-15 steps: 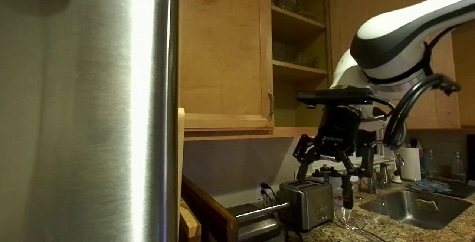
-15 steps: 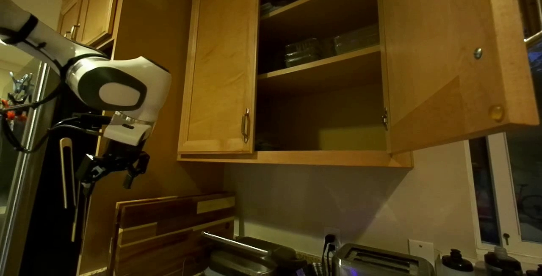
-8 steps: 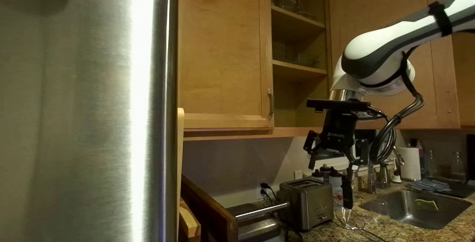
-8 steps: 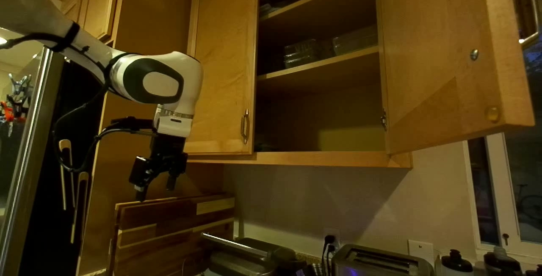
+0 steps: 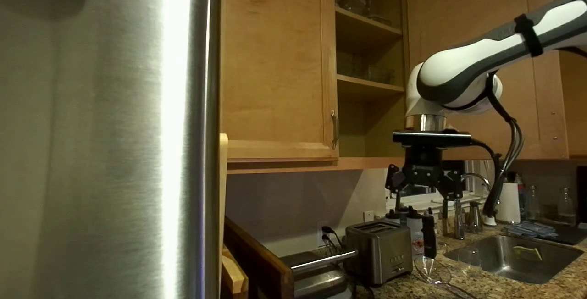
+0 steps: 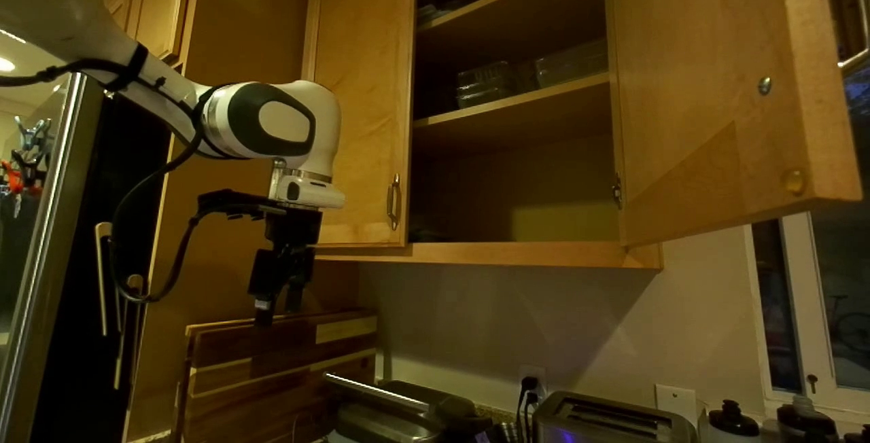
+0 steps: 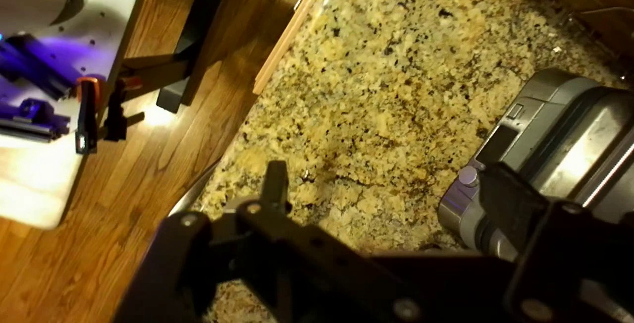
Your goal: Remove the wooden tongs from the cabinet on top of the toaster, put them on the fridge and close the cabinet
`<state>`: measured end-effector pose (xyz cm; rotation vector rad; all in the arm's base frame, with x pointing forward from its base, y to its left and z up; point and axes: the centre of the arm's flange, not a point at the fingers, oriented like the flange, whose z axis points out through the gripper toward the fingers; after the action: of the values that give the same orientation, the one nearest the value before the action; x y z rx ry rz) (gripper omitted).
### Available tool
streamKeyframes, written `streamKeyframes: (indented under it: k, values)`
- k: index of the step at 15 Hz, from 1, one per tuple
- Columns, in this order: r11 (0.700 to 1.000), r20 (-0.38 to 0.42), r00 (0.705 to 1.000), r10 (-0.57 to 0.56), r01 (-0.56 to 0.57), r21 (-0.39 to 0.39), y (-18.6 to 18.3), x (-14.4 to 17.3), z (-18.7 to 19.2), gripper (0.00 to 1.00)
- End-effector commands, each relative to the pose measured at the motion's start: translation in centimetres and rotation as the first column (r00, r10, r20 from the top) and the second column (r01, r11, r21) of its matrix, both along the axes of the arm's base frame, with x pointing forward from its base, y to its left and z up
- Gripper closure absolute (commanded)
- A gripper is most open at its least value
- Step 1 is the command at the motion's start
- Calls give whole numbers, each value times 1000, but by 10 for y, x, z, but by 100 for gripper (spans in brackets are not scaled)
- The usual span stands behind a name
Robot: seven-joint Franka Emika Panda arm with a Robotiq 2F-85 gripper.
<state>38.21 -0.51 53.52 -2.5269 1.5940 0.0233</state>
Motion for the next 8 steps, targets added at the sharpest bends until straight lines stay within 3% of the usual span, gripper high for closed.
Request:
streamKeyframes:
  k: [1, 5, 6, 8]
  values:
    - [986, -1, 988, 156, -156, -52, -16, -7, 9, 0]
    - [955, 27, 955, 295, -294, -35, -25, -11, 11, 0]
    - [969, 26, 969, 246, -245, -41, -16, -2, 3, 0]
    - [967, 26, 967, 252, -251, -40, -17, -1, 2, 0]
